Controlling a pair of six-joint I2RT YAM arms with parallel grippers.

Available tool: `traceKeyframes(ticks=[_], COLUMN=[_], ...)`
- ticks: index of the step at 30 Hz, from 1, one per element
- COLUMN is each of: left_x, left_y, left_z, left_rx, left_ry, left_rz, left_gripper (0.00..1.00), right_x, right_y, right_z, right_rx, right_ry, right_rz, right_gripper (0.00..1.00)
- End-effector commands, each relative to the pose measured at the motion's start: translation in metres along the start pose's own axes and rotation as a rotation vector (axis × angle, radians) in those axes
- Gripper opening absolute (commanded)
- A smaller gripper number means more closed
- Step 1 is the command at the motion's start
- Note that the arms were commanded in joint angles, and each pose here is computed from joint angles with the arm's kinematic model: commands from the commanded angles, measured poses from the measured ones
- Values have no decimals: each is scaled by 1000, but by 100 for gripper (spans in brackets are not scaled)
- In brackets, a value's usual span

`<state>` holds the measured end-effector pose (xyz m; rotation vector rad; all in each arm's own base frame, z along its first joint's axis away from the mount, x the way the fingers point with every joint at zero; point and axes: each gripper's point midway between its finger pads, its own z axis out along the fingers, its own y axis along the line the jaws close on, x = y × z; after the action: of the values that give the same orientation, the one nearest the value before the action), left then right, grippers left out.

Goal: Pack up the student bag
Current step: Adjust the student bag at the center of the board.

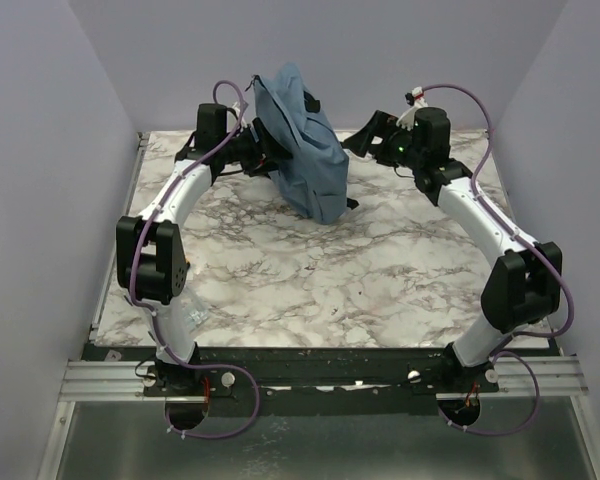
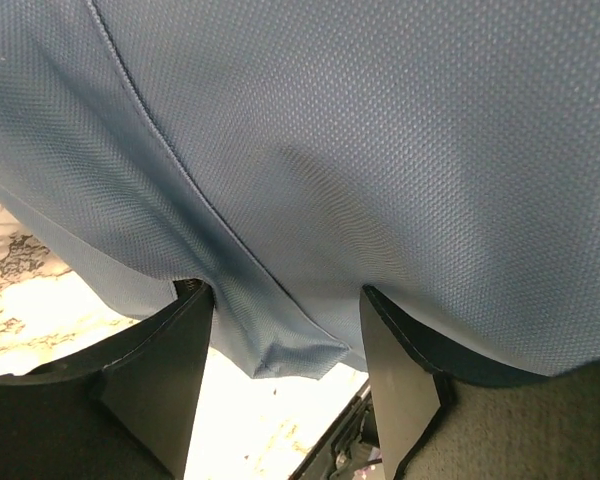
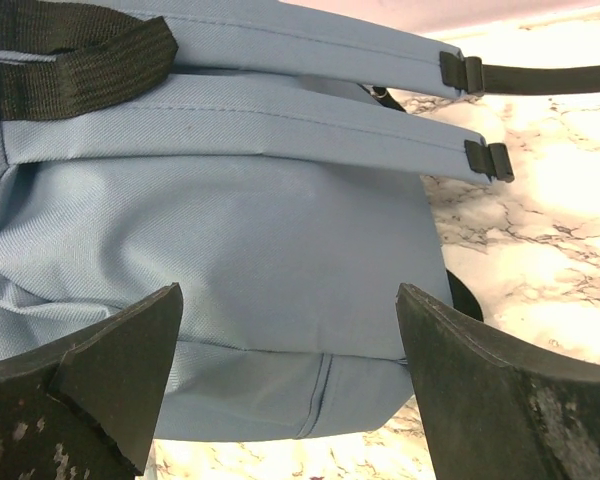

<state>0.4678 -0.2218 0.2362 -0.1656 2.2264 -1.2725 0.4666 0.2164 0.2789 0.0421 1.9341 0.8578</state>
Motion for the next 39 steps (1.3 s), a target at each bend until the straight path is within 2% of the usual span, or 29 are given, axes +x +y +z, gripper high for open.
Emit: traceKeyframes(ticks=[1,8,13,16,21,27,34,36,39], left_x=[10,18,22,15,-5,-26,-11,-3,30], left_y=[8,7,17,18,-8,-63,-112,-100,-46], left_z=[-10,-27,-19,-11,-18,-64,-103,-103,-79], left_rx=[-43,-34,-25,-13,40,43,123,95,54], left_ry=[-15,-32,-6,-8,-50,-200,-243,-242,-152], left_rz=[1,-29,-46,-40,25,176,229,218,94], left_gripper=[63,65,63,49,0,0,0,0,0], right_x=[-6,11,26,40,47,33,32,37,50], right_y=[-2,7,17,25,28,29,34,33,32], right_z=[-11,-15,-18,-15,-15,-16,-15,-14,-14], right_rx=[24,-60,-145,-187,-213,-192,-211,-216,-242], right_ry=[-21,26,57,87,72,21,21,33,59], right_rz=[-10,-42,-70,-86,-60,-36,-8,0,27], right_gripper=[92,92,93,93,93,93,93,93,92])
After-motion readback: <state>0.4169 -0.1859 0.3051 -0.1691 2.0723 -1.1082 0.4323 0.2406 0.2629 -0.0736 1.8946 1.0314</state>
